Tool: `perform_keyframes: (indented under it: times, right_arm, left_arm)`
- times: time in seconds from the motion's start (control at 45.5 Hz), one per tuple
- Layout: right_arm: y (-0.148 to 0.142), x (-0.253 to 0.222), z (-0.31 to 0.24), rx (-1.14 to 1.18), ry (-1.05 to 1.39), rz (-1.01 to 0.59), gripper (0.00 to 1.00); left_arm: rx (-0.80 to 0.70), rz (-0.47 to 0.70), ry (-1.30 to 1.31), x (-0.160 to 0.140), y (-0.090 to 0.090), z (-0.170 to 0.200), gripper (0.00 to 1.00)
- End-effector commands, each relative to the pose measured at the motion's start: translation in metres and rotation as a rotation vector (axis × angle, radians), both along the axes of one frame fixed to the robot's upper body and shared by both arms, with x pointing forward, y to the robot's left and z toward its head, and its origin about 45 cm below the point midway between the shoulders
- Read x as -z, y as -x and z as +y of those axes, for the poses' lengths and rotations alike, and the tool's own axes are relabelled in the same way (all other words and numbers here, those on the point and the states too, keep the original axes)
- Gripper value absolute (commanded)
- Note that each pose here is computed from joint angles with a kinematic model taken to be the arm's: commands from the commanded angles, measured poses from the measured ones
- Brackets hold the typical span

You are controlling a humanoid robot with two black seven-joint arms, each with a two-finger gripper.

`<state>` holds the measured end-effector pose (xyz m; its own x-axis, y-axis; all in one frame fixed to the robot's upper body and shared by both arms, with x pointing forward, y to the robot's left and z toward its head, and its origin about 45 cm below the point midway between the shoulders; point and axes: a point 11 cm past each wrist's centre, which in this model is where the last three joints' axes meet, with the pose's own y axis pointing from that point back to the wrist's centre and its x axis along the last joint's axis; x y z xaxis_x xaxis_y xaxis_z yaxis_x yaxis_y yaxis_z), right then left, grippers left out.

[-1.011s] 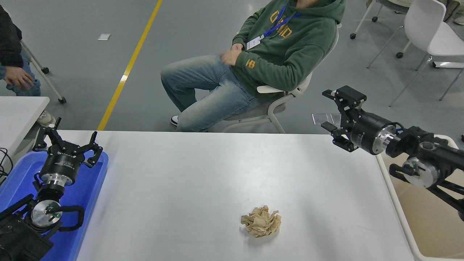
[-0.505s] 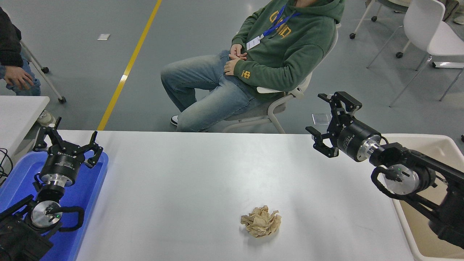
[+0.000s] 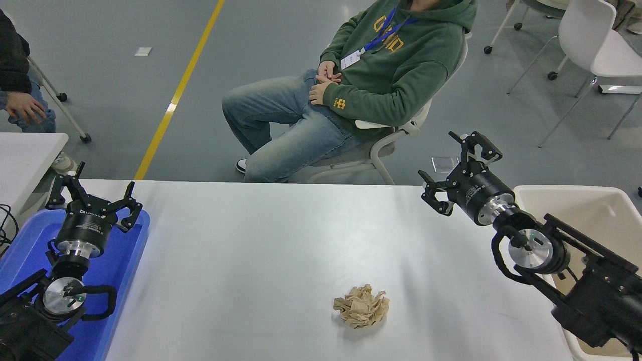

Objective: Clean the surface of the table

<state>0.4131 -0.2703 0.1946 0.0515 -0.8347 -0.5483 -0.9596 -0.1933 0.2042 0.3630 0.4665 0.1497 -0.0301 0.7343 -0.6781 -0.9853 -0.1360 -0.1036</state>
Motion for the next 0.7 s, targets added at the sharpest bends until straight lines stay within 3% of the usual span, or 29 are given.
perform_keyframes:
  times: [0.0,0.681]
  right_arm:
    - [-0.001,0.007,-0.008,0.028,0.007,0.010,1.00]
    - [0.002,0.012,-0.033,0.067,0.051,0.025,1.00]
  left_arm:
    - [0.000,0.000,0.000,0.000,0.000,0.000,1.00]
    - [0.000,0.000,0.000,0.000,0.000,0.000,1.00]
